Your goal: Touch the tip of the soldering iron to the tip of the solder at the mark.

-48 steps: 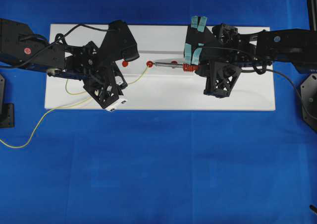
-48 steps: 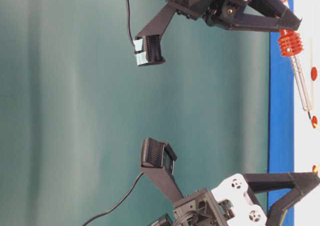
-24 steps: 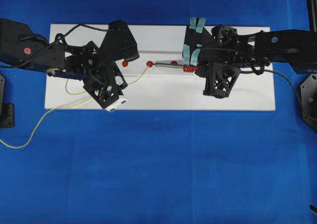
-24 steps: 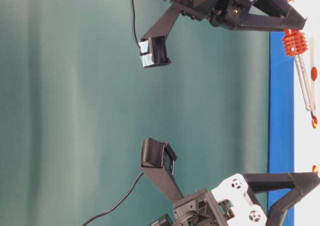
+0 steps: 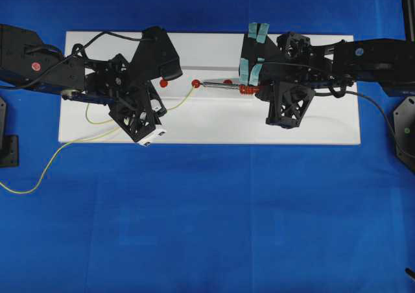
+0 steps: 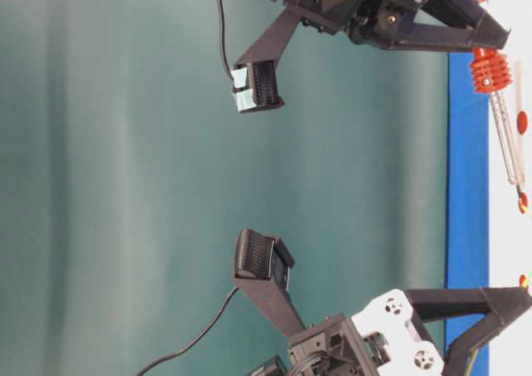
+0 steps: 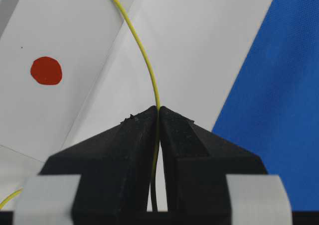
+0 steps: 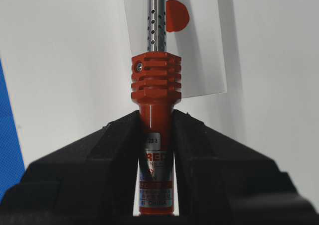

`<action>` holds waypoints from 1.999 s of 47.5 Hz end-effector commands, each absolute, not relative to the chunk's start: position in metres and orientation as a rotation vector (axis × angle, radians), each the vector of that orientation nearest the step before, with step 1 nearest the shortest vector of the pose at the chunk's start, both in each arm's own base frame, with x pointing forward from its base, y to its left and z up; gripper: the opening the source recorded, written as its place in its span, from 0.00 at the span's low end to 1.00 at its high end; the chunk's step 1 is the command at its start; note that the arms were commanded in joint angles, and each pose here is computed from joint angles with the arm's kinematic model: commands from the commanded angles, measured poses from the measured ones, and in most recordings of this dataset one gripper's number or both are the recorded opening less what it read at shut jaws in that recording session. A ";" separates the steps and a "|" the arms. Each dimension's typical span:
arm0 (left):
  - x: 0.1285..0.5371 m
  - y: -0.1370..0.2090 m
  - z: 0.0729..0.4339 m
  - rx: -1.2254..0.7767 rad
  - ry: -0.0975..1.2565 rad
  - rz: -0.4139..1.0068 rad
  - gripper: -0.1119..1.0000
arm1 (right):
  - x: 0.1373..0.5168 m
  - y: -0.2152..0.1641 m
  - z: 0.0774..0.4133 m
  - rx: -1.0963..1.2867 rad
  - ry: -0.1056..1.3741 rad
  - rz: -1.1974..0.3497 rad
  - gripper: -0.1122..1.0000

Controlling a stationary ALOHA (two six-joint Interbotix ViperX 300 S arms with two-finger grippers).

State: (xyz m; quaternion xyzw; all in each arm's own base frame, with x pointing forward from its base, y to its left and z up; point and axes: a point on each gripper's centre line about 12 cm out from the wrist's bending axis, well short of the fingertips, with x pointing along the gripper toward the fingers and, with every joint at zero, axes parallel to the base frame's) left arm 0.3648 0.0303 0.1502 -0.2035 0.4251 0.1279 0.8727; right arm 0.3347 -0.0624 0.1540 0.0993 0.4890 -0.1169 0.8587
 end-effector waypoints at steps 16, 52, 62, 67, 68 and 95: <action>0.371 0.030 0.162 -0.422 0.851 0.258 0.12 | 0.341 -0.064 0.165 0.205 0.990 -0.245 0.16; 0.371 0.030 0.163 -0.419 0.850 0.256 0.12 | 0.341 -0.064 0.165 0.205 0.990 -0.245 0.16; 0.372 0.030 0.163 -0.418 0.848 0.255 0.12 | 0.341 -0.064 0.165 0.205 0.990 -0.245 0.16; 0.371 0.030 0.163 -0.417 0.850 0.255 0.12 | 0.341 -0.064 0.165 0.204 0.989 -0.245 0.16; 0.371 0.030 0.163 -0.417 0.848 0.255 0.12 | 0.341 -0.064 0.165 0.205 0.988 -0.245 0.16; 0.336 0.027 0.207 -0.418 0.745 0.234 0.12 | 0.340 -0.064 0.164 0.206 0.992 -0.245 0.16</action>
